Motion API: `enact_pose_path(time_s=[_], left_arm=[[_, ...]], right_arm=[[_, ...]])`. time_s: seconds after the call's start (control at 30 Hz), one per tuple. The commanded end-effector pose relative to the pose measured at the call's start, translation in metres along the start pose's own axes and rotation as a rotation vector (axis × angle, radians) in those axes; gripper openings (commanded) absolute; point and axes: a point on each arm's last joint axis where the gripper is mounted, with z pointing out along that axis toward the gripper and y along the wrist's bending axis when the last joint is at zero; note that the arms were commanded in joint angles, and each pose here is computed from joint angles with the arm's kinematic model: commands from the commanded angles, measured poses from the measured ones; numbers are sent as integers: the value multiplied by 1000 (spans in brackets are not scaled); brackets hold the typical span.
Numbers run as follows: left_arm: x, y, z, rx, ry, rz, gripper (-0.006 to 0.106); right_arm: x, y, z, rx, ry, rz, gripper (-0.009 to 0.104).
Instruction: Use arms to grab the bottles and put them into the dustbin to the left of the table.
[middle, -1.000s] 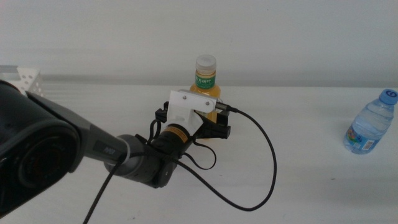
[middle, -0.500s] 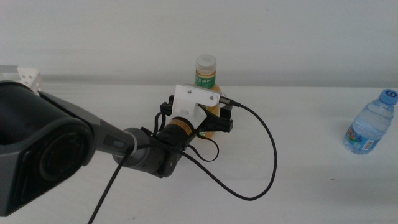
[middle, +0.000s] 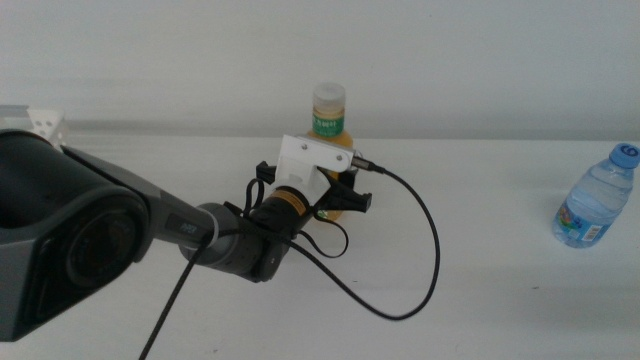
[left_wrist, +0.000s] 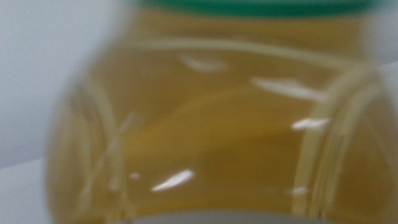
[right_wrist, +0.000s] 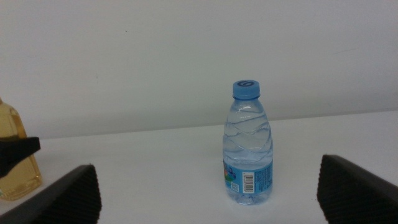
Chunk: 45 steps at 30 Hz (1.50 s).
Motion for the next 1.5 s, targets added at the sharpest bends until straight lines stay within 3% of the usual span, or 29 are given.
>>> enact_pose_path(time_s=[0.0,0.07,0.1,0.17,0.57,0.87,1.07,1.27,1.47], left_arm=[[-3,6,2,-20,-8,-11,45],[-2,6,0,-19,-3,-11,29],[-5,5,-8,-7,-8,3,13],[-13,4,-21,2,-15,37,-1],[-69,10,-141,-42,123,27,-2],[-117,15,-229,-13,309,-104,-2],[-132,23,-266,-6,346,28,-2],[-144,26,-283,-18,325,22,-2],[-157,40,-292,-100,472,-163,-2]], right_arm=[[12,-1,0,0,-5,-15,93],[12,-1,0,0,-5,-15,93],[12,-1,0,0,-5,-15,93],[12,-1,0,0,-5,-15,93],[12,-1,0,0,-5,-15,93],[12,-1,0,0,-5,-15,93],[12,-1,0,0,-5,-15,93],[12,-1,0,0,-5,-15,93],[12,-1,0,0,-5,-15,93]])
